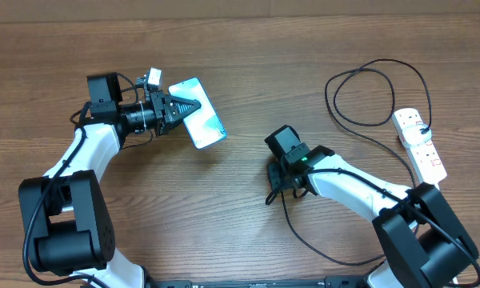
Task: Plug charger to phone and switch on socket
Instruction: 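Lower the right gripper over the black cable's USB-C tip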
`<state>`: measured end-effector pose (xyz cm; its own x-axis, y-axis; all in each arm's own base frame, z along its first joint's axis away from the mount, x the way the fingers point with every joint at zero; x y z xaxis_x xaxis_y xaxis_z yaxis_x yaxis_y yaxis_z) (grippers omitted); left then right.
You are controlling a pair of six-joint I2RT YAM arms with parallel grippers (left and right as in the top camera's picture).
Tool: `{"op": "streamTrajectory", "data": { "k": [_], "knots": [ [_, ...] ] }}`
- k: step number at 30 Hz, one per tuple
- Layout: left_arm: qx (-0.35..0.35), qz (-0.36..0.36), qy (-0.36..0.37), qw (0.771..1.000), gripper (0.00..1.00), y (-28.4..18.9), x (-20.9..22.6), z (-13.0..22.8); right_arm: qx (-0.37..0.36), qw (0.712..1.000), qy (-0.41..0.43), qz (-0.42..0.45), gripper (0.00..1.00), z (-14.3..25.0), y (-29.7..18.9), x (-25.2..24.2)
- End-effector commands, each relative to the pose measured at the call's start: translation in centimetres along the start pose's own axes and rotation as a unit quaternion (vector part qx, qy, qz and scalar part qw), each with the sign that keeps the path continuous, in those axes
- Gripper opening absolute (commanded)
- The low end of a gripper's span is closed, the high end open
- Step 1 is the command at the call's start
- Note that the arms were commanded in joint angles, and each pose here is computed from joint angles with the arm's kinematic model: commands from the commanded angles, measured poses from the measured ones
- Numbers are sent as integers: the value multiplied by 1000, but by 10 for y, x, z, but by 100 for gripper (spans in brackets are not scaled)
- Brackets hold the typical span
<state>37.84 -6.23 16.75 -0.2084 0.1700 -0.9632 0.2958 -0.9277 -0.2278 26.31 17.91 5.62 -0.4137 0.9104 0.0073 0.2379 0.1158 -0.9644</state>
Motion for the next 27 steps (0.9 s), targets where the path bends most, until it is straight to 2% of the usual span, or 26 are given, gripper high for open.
{"op": "streamTrajectory", "data": {
  "k": [1,4,7,15,18,23,25,27],
  "knots": [
    [4,3,14,1000,4,2,-3,0,44,998,26,26,38,20,27,-3],
    [5,3,12,1000,4,2,-2,1,46,998,25,27,30,20,30,-3],
    [5,3,12,1000,4,2,-2,1,51,998,25,31,4,22,33,-4],
    [10,0,-2,1000,4,3,-1,3,62,998,-1,19,4,14,26,-12],
    [13,-1,-4,1000,4,5,0,5,58,996,-27,-60,4,-10,-3,-8],
    [17,2,-4,1000,4,5,-1,6,-30,977,-84,-191,4,-45,-68,6],
    [20,4,-4,1000,4,5,-2,6,-57,973,-96,-201,4,-46,-88,7],
    [21,5,-4,1000,4,5,-2,7,-65,978,-96,-174,4,-42,-103,1]
  ]
}}
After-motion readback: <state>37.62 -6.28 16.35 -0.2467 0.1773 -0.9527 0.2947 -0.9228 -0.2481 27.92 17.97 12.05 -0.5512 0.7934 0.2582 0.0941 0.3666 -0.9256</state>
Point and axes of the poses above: each gripper's point midway between its finger pads, its own y axis out along the fingers, its own x axis along the line the jaws close on, z = x × y, the point moved 6 cm from there along -y, back along the fingers, and after that the axes turned 14 degrees about -y, right-handed, at the moved point
